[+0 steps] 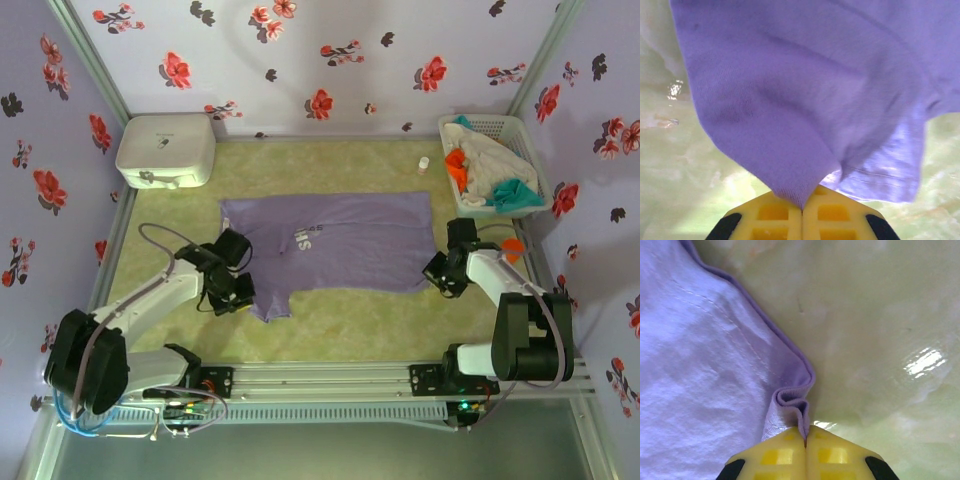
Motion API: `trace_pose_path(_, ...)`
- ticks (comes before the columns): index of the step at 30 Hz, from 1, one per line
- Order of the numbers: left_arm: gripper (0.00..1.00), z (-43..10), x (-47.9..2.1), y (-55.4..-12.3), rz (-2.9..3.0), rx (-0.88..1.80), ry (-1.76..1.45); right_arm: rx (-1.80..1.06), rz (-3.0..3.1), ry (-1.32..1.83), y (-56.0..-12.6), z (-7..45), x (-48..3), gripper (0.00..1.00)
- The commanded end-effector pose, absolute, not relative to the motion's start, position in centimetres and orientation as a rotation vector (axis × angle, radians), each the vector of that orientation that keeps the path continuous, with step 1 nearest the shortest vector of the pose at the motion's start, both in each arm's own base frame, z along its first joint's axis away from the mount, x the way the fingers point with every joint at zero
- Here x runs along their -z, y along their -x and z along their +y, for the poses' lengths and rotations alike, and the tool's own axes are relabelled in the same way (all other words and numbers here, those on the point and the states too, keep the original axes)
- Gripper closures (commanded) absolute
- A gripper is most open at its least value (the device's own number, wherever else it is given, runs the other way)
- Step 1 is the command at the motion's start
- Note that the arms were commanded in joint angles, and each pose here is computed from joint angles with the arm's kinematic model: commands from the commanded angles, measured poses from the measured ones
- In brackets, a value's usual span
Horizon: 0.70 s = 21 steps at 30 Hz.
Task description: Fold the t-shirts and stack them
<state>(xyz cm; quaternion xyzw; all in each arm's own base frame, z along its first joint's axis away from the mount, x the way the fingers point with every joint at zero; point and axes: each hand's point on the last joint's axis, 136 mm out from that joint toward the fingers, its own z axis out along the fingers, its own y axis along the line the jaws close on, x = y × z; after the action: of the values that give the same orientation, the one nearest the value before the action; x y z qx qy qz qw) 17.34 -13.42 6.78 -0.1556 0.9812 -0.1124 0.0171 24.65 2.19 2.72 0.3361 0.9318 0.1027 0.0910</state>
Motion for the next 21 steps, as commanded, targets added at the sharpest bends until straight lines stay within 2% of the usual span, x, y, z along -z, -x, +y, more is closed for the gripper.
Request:
trace_pose_path(1,1.00,-13.0,-8.9,-18.4,3.004,0.351,0.450,-0.329,2.769,-0.971,-25.5,2.5,-3.8,1.00)
trace_pose_path(13,1.00,-12.7,-12.6,-23.5,2.881,0.488,0.461,-0.368,2.761,-0.939,-28.3,2.7,-6.1,1.00)
trace_pose_path(21,1.00,-12.7,-14.5,-27.3,2.789,0.608,0.471,-0.505,2.719,-0.959,-31.9,3.9,-6.5,1.00)
